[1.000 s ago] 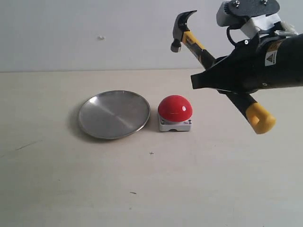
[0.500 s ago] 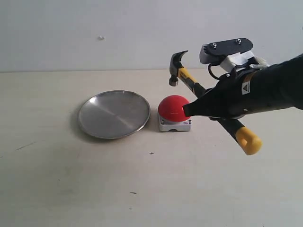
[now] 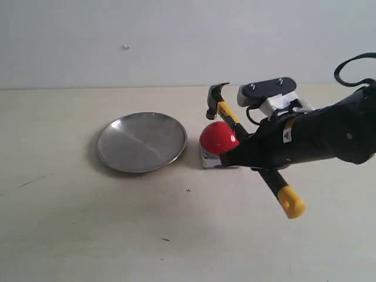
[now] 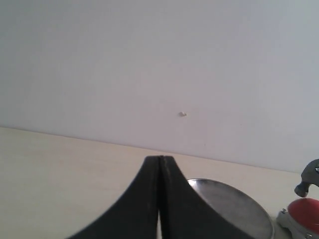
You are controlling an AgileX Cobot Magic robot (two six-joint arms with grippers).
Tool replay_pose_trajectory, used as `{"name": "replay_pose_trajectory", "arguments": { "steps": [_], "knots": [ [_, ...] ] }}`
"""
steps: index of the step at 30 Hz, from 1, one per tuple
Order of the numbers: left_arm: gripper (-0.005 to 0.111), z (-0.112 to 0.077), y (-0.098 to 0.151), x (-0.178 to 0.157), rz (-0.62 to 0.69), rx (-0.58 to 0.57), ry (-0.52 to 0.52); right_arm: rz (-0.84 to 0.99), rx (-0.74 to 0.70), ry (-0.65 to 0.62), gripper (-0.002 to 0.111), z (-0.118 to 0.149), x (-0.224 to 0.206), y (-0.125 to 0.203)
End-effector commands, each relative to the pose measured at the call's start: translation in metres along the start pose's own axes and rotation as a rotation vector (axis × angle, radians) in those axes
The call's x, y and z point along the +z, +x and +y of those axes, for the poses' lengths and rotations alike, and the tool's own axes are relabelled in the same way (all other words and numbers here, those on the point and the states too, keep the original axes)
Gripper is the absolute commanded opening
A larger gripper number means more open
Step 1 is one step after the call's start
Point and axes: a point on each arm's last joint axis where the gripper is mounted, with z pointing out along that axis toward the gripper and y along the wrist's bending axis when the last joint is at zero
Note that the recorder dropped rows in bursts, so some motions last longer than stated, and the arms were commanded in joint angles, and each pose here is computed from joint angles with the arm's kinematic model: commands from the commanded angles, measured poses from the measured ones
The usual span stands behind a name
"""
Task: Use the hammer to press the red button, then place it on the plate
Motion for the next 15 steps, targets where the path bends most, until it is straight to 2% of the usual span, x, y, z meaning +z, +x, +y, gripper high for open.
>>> {"name": "replay_pose_trajectory", "arguments": {
  "steps": [1, 6, 11, 14, 15],
  "knots": [
    [0.0, 0.0, 0.0, 0.0, -0.003, -0.005, 0.003, -0.075, 0.016, -0.016, 0.0, 0.002, -0.006, -0.011],
    [0.0, 0.0, 0.0, 0.0, -0.003, -0.005, 0.003, -0.3, 0.031, -0.054, 0.0, 0.007, -0.059, -0.047],
    [0.0, 0.0, 0.0, 0.0, -0.003, -0.005, 0.003, -0.456, 0.051, -0.084, 0.0, 0.009, -0.106, -0.064],
    [0.0, 0.0, 0.0, 0.0, -0.003, -0.005, 0.003, -0.454, 0.056, -0.131, 0.0, 0.023, -0.118, -0.061],
    [0.0, 0.0, 0.0, 0.0, -0.003, -0.005, 0.003, -0.444, 0.052, -0.18, 0.0, 0.038, -0.115, -0.058]
  ]
}}
